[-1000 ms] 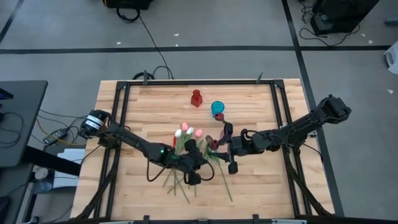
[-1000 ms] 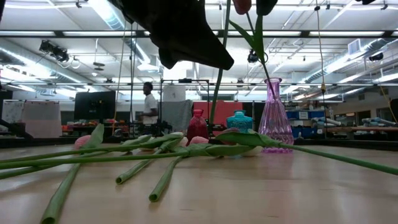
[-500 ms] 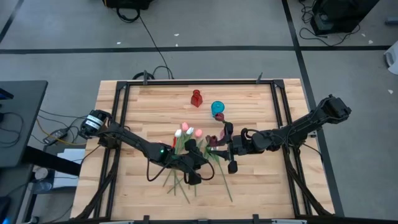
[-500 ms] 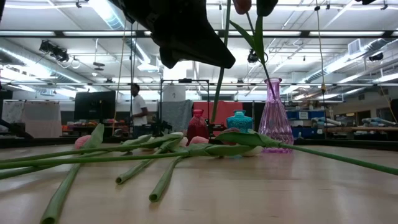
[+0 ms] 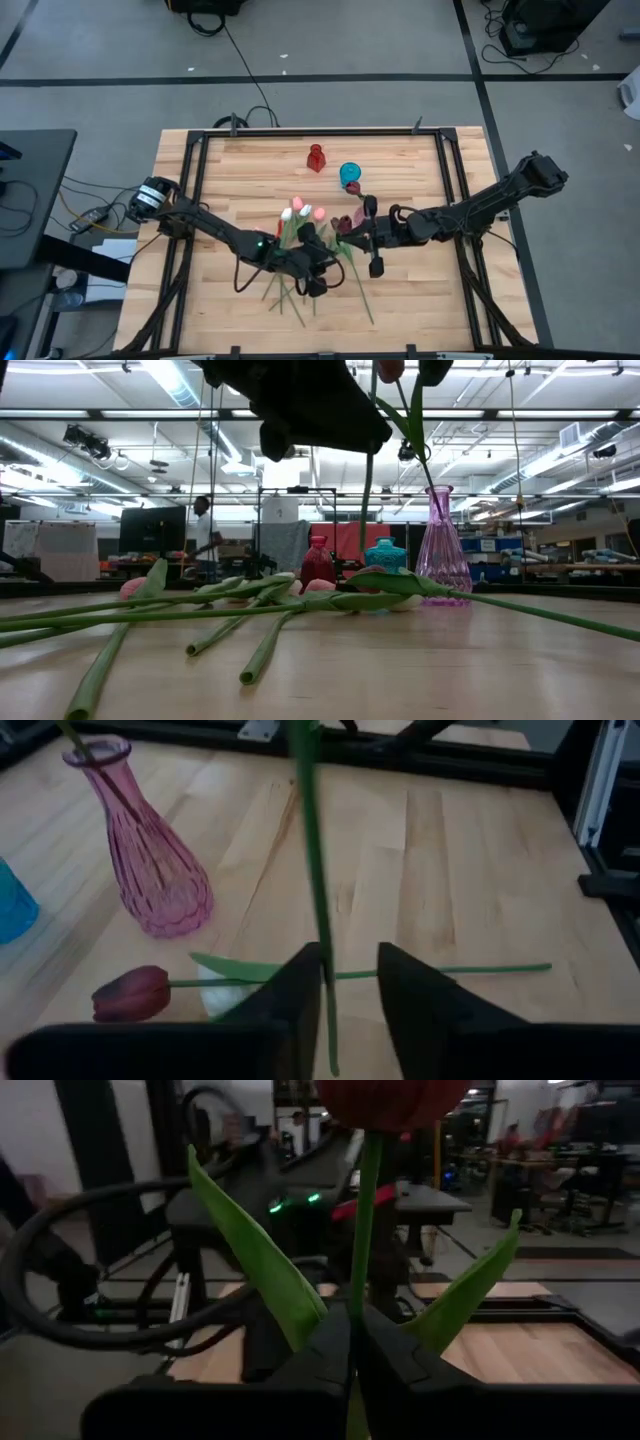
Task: Sort flowers into vase by color
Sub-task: Put the left red tulip into the pink vase
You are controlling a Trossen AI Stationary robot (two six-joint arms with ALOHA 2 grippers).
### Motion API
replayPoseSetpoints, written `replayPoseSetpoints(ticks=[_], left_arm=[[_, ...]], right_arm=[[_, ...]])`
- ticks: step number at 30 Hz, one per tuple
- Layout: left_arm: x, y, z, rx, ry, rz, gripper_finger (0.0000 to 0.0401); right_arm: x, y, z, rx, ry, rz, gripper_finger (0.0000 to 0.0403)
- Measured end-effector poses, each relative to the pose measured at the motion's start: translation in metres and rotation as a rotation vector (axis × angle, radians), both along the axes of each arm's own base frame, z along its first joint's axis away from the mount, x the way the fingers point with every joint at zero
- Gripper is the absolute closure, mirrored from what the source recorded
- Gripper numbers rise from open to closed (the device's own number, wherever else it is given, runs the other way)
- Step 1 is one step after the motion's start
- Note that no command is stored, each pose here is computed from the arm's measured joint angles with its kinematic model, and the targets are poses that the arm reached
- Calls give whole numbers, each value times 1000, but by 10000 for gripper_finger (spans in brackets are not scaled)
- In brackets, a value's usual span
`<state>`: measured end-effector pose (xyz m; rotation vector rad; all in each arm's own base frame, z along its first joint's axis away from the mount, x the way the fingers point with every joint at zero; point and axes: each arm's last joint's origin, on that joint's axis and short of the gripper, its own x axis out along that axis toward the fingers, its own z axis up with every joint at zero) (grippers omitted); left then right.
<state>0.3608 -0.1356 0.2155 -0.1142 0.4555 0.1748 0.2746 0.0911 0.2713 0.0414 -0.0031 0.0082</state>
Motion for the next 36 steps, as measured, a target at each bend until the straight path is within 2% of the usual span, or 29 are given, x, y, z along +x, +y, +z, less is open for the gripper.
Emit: replayPoseSetpoints(ticks=[4,7,13,16,21,28,31,36], left_arm=[[-2,-4,1,22,-14,19,246],[-4,-7,1,40,-10,32,233],[-12,-19,0,106,-1,38,231],[-14,-22,3,136,-5,29,231],[-25,-19,23,160,-9,17,231],[-49,-8,53,216,15,21,231],[-53,-6,55,231,32,20,231],[-51,-7,51,236,40,19,231]], right_arm=[[-10,-3,6,-5,39,-14,385],[-23,-3,16,-8,40,-52,390],[-51,-5,29,-31,82,-153,386],[-63,-10,36,-14,83,-159,386],[-80,-20,45,-11,88,-178,386],[-93,-43,56,-35,56,-291,386],[-97,-55,61,-51,38,-338,386],[-104,-69,68,-36,-3,-347,386]])
